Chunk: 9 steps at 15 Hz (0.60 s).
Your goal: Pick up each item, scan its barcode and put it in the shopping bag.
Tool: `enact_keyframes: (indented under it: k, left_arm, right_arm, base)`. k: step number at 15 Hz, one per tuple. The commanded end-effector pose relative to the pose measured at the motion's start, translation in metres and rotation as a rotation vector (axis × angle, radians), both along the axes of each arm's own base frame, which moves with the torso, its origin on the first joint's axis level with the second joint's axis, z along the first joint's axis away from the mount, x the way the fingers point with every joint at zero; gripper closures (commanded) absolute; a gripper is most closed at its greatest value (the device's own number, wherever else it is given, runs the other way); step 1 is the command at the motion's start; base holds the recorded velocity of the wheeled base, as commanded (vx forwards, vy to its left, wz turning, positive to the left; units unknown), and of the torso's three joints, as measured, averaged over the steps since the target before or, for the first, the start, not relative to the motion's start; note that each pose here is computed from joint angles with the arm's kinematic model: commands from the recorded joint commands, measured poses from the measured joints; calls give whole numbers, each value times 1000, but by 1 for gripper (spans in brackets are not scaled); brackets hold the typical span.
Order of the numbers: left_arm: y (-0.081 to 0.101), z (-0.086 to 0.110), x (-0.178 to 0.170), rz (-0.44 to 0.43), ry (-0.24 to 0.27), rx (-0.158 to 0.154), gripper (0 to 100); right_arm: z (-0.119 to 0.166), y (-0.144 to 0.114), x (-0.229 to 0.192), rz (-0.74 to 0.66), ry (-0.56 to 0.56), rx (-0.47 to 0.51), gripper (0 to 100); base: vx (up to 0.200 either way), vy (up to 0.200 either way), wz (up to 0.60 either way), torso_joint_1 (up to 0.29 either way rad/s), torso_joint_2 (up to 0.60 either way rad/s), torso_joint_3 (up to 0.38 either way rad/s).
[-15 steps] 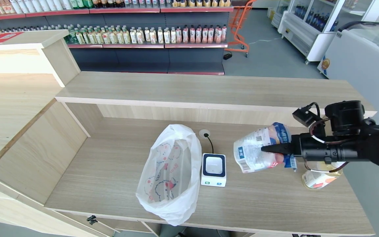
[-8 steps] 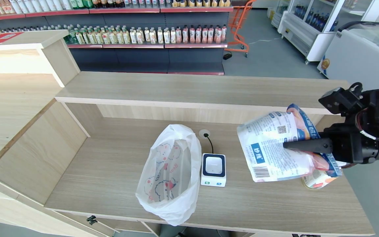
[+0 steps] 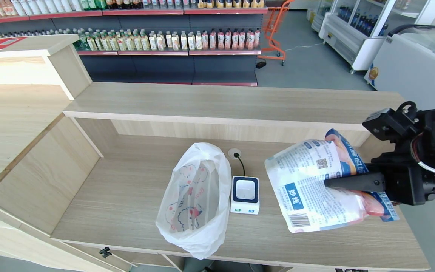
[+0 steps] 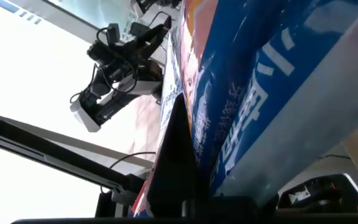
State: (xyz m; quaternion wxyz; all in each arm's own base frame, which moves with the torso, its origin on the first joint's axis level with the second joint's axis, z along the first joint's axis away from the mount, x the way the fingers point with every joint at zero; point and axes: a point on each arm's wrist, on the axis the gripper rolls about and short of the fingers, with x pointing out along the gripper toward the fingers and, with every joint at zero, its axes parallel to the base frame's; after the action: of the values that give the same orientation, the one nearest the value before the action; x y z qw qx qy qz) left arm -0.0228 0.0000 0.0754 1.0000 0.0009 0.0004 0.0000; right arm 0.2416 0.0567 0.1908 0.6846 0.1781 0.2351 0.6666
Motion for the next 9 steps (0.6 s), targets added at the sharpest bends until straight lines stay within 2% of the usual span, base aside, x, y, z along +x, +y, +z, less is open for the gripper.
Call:
enact_keyframes:
  k: [1, 9]
  left_arm:
    - [0, 0, 0, 0, 1, 0, 0]
    - [0, 0, 0, 0, 1, 0, 0]
  right_arm:
    - [1, 3, -5, 16, 3, 0, 100]
    - [-5, 10, -8, 40, 24, -8, 100]
  base:
    - [0, 0, 0, 0, 0, 0]
    - [0, 0, 0, 0, 0, 0]
